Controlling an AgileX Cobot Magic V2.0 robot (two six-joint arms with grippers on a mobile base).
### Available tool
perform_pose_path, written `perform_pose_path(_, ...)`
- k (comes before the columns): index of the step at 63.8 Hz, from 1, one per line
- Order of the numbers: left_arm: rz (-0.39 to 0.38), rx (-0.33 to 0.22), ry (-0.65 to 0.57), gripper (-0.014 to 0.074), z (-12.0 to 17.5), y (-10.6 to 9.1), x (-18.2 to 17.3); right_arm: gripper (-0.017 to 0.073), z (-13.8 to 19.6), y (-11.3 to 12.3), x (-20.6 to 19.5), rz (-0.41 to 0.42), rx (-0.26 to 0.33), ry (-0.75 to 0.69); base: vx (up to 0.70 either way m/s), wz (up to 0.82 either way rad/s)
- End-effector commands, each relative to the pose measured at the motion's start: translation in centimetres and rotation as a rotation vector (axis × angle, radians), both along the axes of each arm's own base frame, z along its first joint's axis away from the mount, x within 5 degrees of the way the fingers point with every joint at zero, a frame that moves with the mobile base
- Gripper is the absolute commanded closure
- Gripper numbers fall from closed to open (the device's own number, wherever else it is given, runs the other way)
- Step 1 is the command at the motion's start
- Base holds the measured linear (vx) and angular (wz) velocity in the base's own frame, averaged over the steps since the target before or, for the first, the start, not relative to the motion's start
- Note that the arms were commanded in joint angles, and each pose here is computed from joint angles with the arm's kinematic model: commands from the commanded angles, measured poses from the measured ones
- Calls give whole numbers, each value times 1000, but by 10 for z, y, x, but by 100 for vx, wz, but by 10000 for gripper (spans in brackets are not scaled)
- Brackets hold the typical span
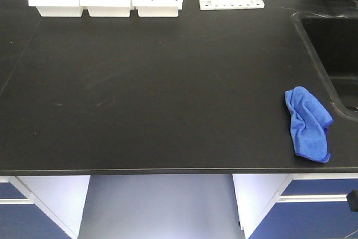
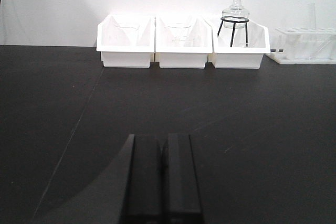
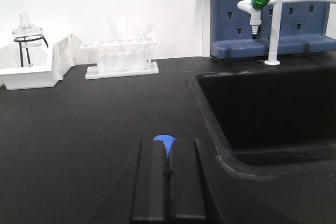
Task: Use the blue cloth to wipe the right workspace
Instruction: 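Move the right gripper toward the blue cloth beside the sink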
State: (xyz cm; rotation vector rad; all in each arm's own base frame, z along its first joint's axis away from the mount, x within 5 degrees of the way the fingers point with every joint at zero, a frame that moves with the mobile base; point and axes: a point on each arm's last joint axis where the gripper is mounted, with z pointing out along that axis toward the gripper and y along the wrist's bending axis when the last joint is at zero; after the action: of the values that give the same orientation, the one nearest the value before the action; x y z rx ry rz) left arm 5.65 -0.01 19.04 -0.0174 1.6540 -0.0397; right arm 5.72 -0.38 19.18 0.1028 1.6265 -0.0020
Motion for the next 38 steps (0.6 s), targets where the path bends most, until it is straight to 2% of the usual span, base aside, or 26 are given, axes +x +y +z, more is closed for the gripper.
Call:
perform_pose_path(1, -16, -10, -68, 599, -2, -1, 0, 564, 1, 0, 2, -3, -11, -54, 0, 0)
perform_pose_path(38, -16, -10, -68, 599, -2, -1, 0, 564, 1, 0, 2, -3, -11, -54, 0, 0)
